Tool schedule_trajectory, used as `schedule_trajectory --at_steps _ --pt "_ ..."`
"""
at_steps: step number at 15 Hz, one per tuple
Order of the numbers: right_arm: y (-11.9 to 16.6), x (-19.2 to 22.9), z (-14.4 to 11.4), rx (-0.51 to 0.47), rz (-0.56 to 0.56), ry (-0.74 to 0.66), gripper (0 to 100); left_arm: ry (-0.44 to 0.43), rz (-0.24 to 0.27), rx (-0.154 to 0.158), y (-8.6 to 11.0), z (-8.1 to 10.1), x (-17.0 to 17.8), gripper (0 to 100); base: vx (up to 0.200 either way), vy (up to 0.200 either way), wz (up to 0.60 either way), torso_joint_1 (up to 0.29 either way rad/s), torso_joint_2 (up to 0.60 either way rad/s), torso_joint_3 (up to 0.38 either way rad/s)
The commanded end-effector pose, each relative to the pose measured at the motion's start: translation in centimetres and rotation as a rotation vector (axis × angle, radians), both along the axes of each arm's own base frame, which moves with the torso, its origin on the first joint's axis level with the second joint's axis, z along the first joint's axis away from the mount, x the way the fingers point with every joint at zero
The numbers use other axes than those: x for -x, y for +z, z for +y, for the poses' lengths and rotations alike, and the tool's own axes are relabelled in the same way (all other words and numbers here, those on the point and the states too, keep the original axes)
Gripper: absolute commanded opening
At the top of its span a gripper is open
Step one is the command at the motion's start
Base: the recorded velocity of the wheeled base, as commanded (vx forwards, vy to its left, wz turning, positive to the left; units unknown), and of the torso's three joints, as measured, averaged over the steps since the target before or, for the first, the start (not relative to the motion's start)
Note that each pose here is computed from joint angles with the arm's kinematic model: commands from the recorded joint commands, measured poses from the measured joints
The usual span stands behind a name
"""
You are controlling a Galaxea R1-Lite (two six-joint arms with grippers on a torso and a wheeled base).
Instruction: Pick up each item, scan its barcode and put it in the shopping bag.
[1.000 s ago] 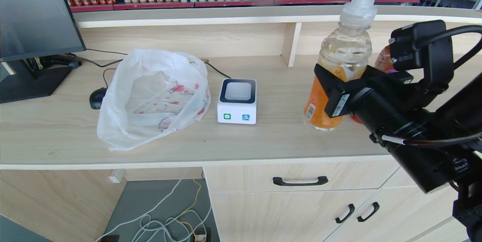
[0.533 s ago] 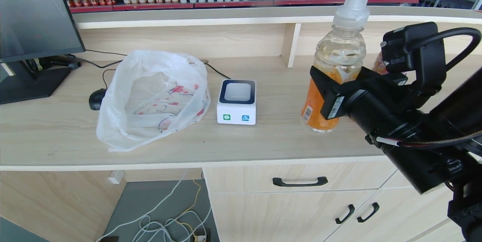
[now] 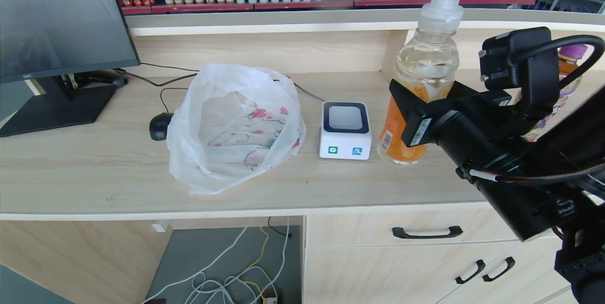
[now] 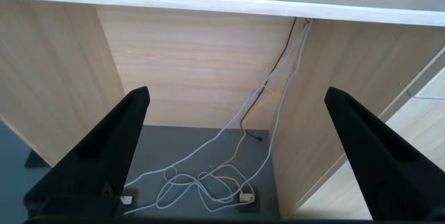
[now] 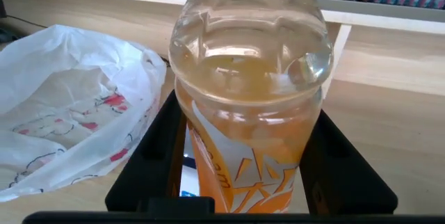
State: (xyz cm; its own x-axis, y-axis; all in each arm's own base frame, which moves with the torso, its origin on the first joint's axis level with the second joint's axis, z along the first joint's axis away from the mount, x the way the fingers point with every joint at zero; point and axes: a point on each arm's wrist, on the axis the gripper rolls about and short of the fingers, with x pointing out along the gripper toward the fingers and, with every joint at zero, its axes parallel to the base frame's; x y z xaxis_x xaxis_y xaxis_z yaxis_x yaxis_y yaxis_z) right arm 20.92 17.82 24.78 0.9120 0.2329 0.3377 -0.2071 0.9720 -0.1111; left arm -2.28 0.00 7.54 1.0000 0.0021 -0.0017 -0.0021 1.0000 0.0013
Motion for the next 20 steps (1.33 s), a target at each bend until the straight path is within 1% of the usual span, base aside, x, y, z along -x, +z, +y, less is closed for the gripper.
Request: schedule_trajectory --at_steps 1,3,6,7,9,11,13,14,18,20 --pt "-0.1 -0.2 0.1 0.007 0.0 -0.004 0 0.001 -0.002 -0.002 0.0 0.0 0.0 100 0.0 0.2 0.0 0.002 0.0 0.002" --pt "0.0 -0.2 0.1 0.028 -0.008 -0.013 0 0.001 -0.002 -0.002 0.0 0.0 0.0 100 0.0 0.0 0.0 0.0 0.0 0.0" --pt "0.2 -0.5 0.4 0.108 -0.037 -0.044 0 0.001 0.0 -0.002 0.0 0.0 0.0 100 0.0 0.0 0.0 0.0 0.0 0.0" --pt "0.6 -0.6 0.5 0.12 -0.054 -0.053 0 -0.001 0.0 -0.002 0.0 0.0 0.0 100 0.0 0.0 0.0 0.0 0.0 0.0" --pt "2.5 -0.9 0.7 0.167 -0.13 -0.101 0 -0.001 -0.002 -0.002 0.0 0.0 0.0 100 0.0 0.0 0.0 0.0 0.0 0.0" --pt "3.4 -1.3 1.1 0.191 -0.164 -0.124 0 -0.001 -0.002 -0.002 0.0 0.0 0.0 100 0.0 0.0 0.0 0.0 0.0 0.0" --pt "4.0 -1.4 1.2 0.243 -0.195 -0.158 0 0.001 -0.002 -0.002 0.0 0.0 0.0 100 0.0 0.0 0.0 0.0 0.0 0.0" --pt "4.1 -1.6 1.5 0.256 -0.201 -0.165 0 -0.001 0.0 -0.002 0.0 0.0 0.0 100 0.0 0.0 0.0 0.0 0.0 0.0" --pt "5.2 -2.5 2.2 0.246 -0.21 -0.21 0 -0.001 0.0 -0.002 0.0 0.0 0.0 100 0.0 0.0 0.0 0.0 0.0 0.0" --pt "5.2 -2.8 2.3 0.312 -0.196 -0.222 0 0.001 -0.002 -0.002 0.0 0.0 0.0 100 0.0 0.0 0.0 0.0 0.0 0.0"
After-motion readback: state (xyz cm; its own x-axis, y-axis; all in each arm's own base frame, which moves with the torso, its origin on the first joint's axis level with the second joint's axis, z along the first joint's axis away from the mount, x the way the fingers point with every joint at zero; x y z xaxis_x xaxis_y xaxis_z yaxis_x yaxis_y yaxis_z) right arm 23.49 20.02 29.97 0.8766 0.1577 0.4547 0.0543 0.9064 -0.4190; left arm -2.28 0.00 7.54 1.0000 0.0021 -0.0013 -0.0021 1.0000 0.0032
